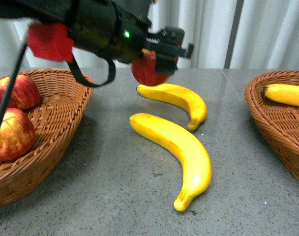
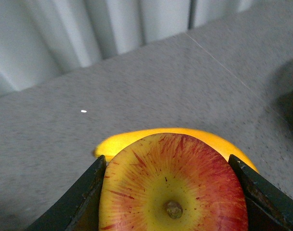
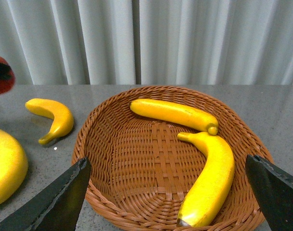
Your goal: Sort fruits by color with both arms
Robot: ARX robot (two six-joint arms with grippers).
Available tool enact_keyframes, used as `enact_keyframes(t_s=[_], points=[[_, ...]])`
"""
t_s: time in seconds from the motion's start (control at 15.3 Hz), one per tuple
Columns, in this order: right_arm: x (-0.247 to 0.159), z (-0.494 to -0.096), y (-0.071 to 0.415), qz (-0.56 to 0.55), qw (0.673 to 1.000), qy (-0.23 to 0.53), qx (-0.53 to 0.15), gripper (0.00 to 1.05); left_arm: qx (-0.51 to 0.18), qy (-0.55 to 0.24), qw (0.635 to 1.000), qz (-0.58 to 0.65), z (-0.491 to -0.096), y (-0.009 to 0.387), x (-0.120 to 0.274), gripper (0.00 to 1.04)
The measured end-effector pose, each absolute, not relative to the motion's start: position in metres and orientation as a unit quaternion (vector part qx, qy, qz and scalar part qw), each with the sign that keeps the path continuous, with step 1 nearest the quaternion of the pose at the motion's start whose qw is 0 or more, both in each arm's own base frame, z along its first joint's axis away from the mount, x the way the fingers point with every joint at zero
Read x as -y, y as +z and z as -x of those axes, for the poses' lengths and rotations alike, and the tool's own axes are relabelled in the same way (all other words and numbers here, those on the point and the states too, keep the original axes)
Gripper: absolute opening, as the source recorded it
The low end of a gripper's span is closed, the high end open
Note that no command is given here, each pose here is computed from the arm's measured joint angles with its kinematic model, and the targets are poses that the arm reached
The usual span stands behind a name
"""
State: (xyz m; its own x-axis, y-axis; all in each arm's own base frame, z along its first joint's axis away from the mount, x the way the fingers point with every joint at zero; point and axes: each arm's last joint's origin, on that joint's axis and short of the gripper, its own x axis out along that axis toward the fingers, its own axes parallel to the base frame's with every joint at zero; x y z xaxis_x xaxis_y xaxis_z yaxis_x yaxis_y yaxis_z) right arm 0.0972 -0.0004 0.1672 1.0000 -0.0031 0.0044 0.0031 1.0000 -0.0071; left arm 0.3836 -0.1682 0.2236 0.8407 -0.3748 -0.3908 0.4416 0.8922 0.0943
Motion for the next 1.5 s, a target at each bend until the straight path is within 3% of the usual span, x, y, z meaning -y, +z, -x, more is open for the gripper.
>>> enact_keyframes(t_s=[0.13, 0.33, 0.52, 0.78, 0.98, 1.05, 1.24, 1.37, 1.5], points=[[0.000, -0.097, 0.167, 0.003, 1.000, -0.002, 0.002, 0.98, -0.176, -0.136, 0.973, -0.065, -0.374, 0.247, 0.136, 0.66], [0.000, -0.097, 0.167, 0.003, 1.000, -0.002, 0.002, 0.98, -0.193, -0.043, 0.980, -0.024, -0.366, 0.244, 0.079, 0.66], [0.000, -0.097, 0.167, 0.003, 1.000, -0.002, 0.002, 0.98, -0.212, -0.024, 0.977, 0.003, -0.368, 0.226, 0.049, 0.66], [0.000, -0.097, 0.167, 0.003, 1.000, -0.002, 0.002, 0.98, -0.261, -0.014, 0.965, 0.010, -0.370, 0.196, 0.042, 0.66], [0.000, -0.097, 0.167, 0.003, 1.000, -0.002, 0.002, 0.98, -0.258, -0.018, 0.966, 0.016, -0.370, 0.195, 0.042, 0.96], [0.000, -0.097, 0.167, 0.003, 1.000, -0.002, 0.002, 0.98, -0.257, -0.021, 0.966, 0.015, -0.369, 0.197, 0.044, 0.99], [0.000, -0.097, 0.167, 0.003, 1.000, -0.001, 0.002, 0.98, -0.181, -0.042, 0.983, 0.000, -0.343, 0.237, 0.058, 0.98], [0.000, -0.097, 0.167, 0.004, 1.000, -0.002, 0.002, 0.98, -0.090, -0.051, 0.994, -0.024, -0.304, 0.280, 0.067, 0.98], [0.000, -0.097, 0.167, 0.003, 1.000, -0.002, 0.002, 0.98, -0.048, -0.041, 0.997, -0.054, -0.252, 0.295, 0.064, 0.98]])
